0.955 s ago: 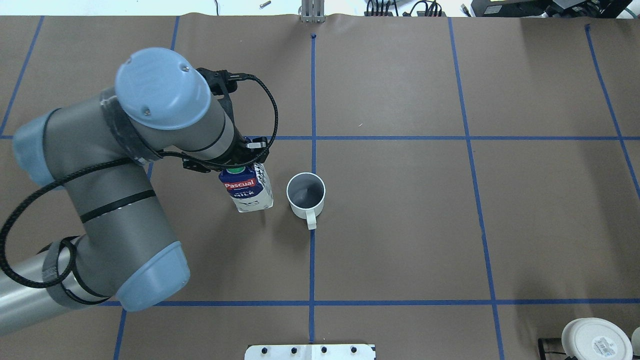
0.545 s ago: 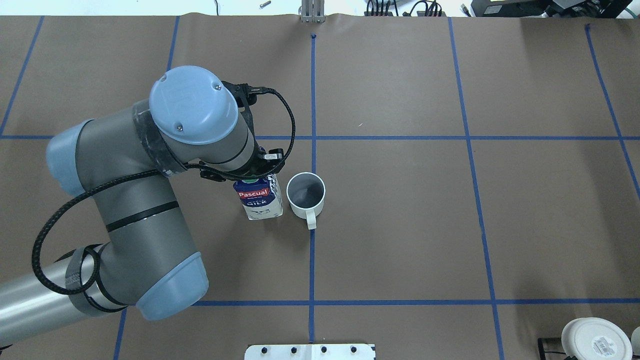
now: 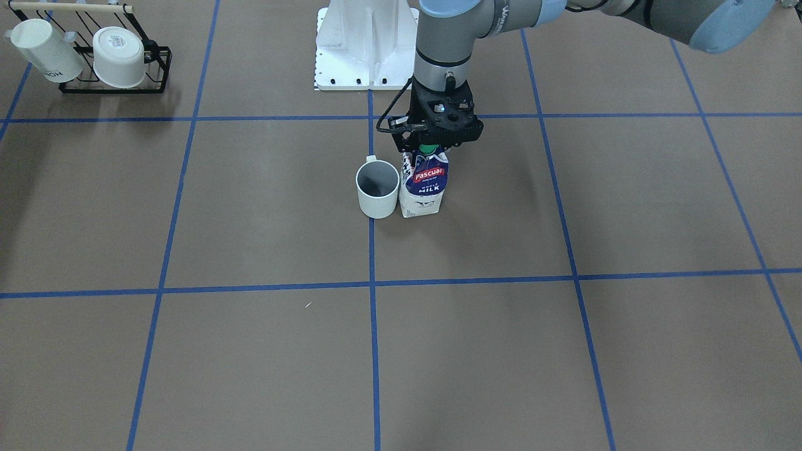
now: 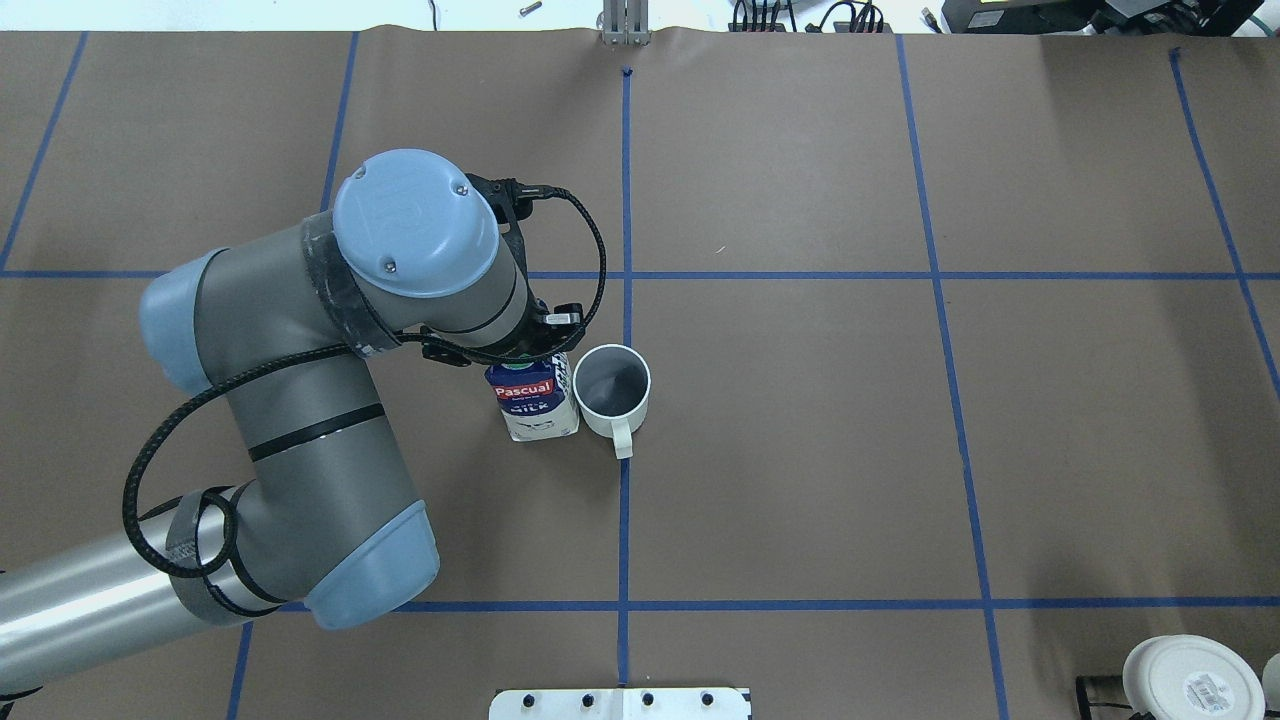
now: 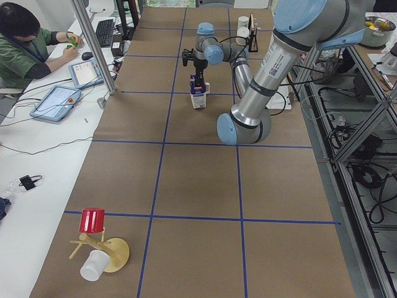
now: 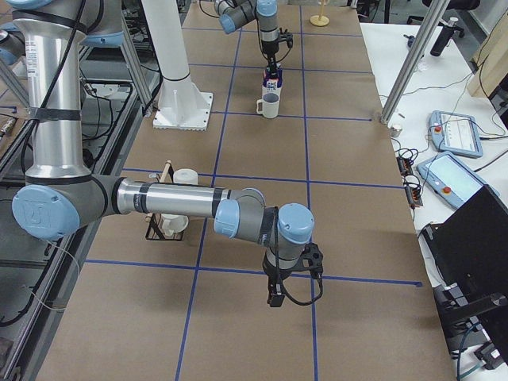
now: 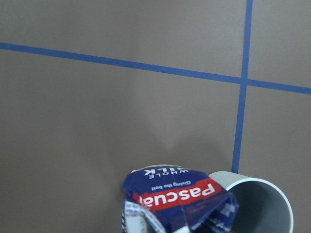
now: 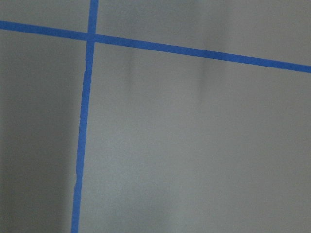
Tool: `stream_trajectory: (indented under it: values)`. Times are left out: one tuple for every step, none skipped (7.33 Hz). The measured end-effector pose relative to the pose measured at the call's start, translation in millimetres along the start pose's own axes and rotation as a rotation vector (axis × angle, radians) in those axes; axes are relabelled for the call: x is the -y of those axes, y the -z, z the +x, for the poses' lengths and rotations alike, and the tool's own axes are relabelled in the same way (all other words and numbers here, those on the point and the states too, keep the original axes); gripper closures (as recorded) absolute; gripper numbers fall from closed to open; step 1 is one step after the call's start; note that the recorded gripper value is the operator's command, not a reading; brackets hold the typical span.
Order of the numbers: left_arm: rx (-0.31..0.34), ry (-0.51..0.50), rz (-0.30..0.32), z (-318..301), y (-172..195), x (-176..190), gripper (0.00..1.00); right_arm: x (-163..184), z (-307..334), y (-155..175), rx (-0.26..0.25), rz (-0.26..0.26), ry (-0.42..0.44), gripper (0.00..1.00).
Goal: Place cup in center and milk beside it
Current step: 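Set the milk carton down beside the mug and open the left gripper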
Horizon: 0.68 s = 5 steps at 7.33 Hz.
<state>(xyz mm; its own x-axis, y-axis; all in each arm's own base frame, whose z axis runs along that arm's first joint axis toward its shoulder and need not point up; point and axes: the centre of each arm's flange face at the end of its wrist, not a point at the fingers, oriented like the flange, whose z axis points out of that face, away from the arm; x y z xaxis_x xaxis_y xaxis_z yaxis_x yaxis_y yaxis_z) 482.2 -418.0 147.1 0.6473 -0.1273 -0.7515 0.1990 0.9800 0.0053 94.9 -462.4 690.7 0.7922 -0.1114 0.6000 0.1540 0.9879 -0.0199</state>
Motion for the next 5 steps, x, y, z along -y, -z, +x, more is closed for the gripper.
stream_trajectory:
  values:
    - [-0.004,-0.004,0.001,0.7,-0.3,0.1,0.01,0.1,-0.1,0.1,0.0,0.0,0.0,0.0]
    - [-0.01,-0.009,0.004,0.7,2.4,-0.3,0.01,0.2,-0.1,0.2,0.0,0.0,0.0,0.0]
    - [-0.02,-0.014,0.008,-0.3,9.1,-1.7,0.01,0.3,-0.1,0.2,0.0,0.0,0.0,0.0]
    - [-0.032,-0.019,0.012,-2.9,18.8,-3.3,0.01,0.3,-0.1,0.2,0.0,0.0,0.0,0.0]
    - [-0.035,-0.022,0.016,-6.9,30.8,-4.4,0.01,0.3,-0.1,0.2,0.0,0.0,-0.001,0.0]
